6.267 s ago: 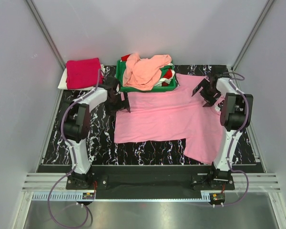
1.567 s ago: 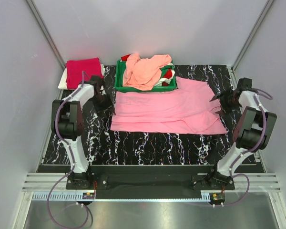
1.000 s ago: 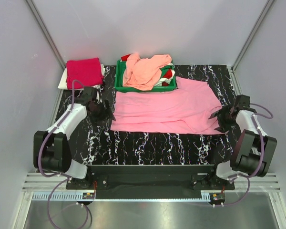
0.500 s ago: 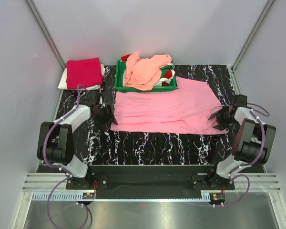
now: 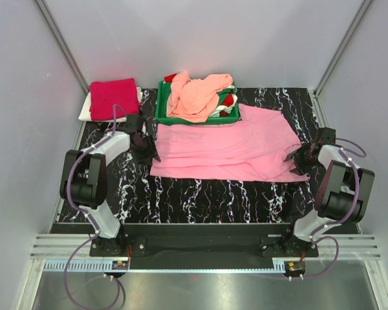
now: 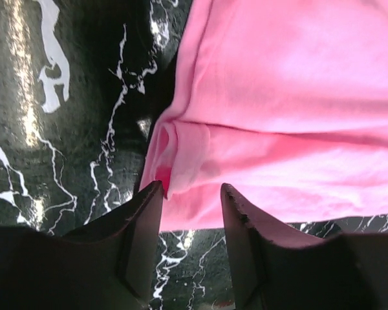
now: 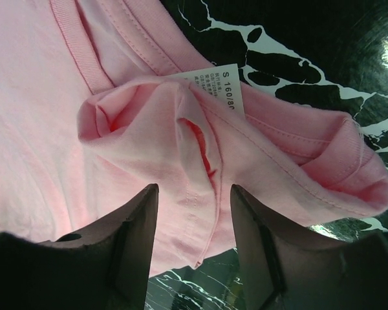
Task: Fold and stack the t-shirts
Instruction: Fold the tshirt
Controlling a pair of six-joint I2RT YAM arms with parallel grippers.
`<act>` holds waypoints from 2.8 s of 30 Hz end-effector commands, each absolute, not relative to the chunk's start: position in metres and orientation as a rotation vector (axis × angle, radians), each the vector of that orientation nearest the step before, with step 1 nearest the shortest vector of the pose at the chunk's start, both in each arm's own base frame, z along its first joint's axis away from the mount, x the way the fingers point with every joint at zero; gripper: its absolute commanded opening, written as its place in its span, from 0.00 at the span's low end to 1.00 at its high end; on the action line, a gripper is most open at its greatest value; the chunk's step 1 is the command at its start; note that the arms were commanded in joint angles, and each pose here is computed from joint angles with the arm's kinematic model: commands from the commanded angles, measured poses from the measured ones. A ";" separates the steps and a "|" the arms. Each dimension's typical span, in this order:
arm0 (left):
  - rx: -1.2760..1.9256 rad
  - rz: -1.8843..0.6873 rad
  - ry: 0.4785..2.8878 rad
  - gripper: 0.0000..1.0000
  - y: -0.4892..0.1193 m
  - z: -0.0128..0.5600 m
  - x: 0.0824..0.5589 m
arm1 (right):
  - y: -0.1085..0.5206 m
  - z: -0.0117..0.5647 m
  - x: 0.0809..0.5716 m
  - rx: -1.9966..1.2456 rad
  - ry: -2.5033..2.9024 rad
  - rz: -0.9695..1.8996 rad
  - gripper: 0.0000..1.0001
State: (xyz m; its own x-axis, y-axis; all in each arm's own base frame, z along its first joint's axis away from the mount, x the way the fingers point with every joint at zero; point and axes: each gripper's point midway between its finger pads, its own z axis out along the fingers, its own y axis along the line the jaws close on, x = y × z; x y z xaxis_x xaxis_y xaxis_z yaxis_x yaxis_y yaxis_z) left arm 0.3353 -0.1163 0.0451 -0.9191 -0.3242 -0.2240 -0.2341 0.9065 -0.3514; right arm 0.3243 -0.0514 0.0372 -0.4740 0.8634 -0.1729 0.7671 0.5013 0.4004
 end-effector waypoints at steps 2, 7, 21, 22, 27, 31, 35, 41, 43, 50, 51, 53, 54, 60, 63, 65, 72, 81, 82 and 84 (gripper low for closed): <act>-0.409 -0.420 2.757 0.45 -0.116 0.046 0.351 | -0.055 0.040 0.329 1.305 2.386 0.369 0.55; -0.392 -0.394 2.754 0.43 -0.118 0.047 0.349 | -0.055 0.036 0.330 1.306 2.389 0.373 0.54; -0.465 -0.407 2.764 0.00 -0.120 0.072 0.385 | -0.057 0.040 0.336 1.305 2.382 0.403 0.53; -0.495 -0.434 2.768 0.00 -0.122 0.072 0.394 | -0.057 0.042 0.337 1.302 2.380 0.405 0.53; -0.636 -0.511 2.809 0.24 -0.115 0.065 0.412 | -0.056 0.055 0.344 1.287 2.371 0.431 0.54; -0.700 -0.542 2.759 0.38 -0.106 0.075 0.416 | -0.053 0.070 0.347 1.255 2.355 0.466 0.56; -0.641 -0.445 2.662 0.39 -0.095 0.101 0.404 | -0.056 0.082 0.339 1.232 2.355 0.417 0.57; -0.544 -0.354 2.615 0.43 -0.101 0.107 0.357 | -0.054 0.074 0.323 1.241 2.357 0.385 0.58; -0.506 -0.380 2.620 0.44 -0.116 0.100 0.342 | -0.052 0.066 0.321 1.256 2.374 0.395 0.58; -0.420 -0.438 2.699 0.42 -0.151 0.068 0.323 | -0.056 0.049 0.320 1.282 2.392 0.358 0.57; -0.416 -0.451 2.706 0.42 -0.154 0.064 0.321 | -0.057 0.045 0.319 1.287 2.397 0.351 0.57; -0.405 -0.459 2.707 0.41 -0.158 0.060 0.317 | -0.057 0.041 0.320 1.286 2.399 0.351 0.57; -0.404 -0.457 2.712 0.41 -0.158 0.058 0.316 | -0.056 0.037 0.320 1.293 2.404 0.357 0.57; -0.391 -0.455 2.728 0.39 -0.159 0.051 0.307 | -0.057 0.024 0.327 1.305 2.408 0.371 0.53; -0.391 -0.455 2.728 0.39 -0.158 0.049 0.304 | -0.058 0.021 0.333 1.312 2.405 0.379 0.47; -0.392 -0.453 2.732 0.38 -0.158 0.047 0.302 | -0.059 0.022 0.336 1.311 2.401 0.382 0.41; -0.390 -0.450 2.739 0.37 -0.158 0.044 0.299 | -0.057 0.034 0.336 1.293 2.386 0.397 0.36; -0.383 -0.443 2.750 0.35 -0.160 0.042 0.294 | -0.056 0.038 0.339 1.282 2.380 0.418 0.26; -0.381 -0.443 2.747 0.35 -0.160 0.042 0.294 | -0.056 0.040 0.340 1.278 2.375 0.419 0.24; -0.382 -0.441 2.751 0.34 -0.160 0.040 0.292 | -0.055 0.041 0.340 1.273 2.375 0.420 0.16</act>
State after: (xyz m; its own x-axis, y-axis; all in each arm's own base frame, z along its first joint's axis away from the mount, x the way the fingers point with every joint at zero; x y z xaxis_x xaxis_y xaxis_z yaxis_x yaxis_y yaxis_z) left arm 0.2874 -0.1559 0.0339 -0.9233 -0.3013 -0.2380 -0.2200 0.9232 -0.3151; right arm 0.3243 -0.0504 0.0202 -0.5067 0.8480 -0.1556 0.7521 0.5230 0.4009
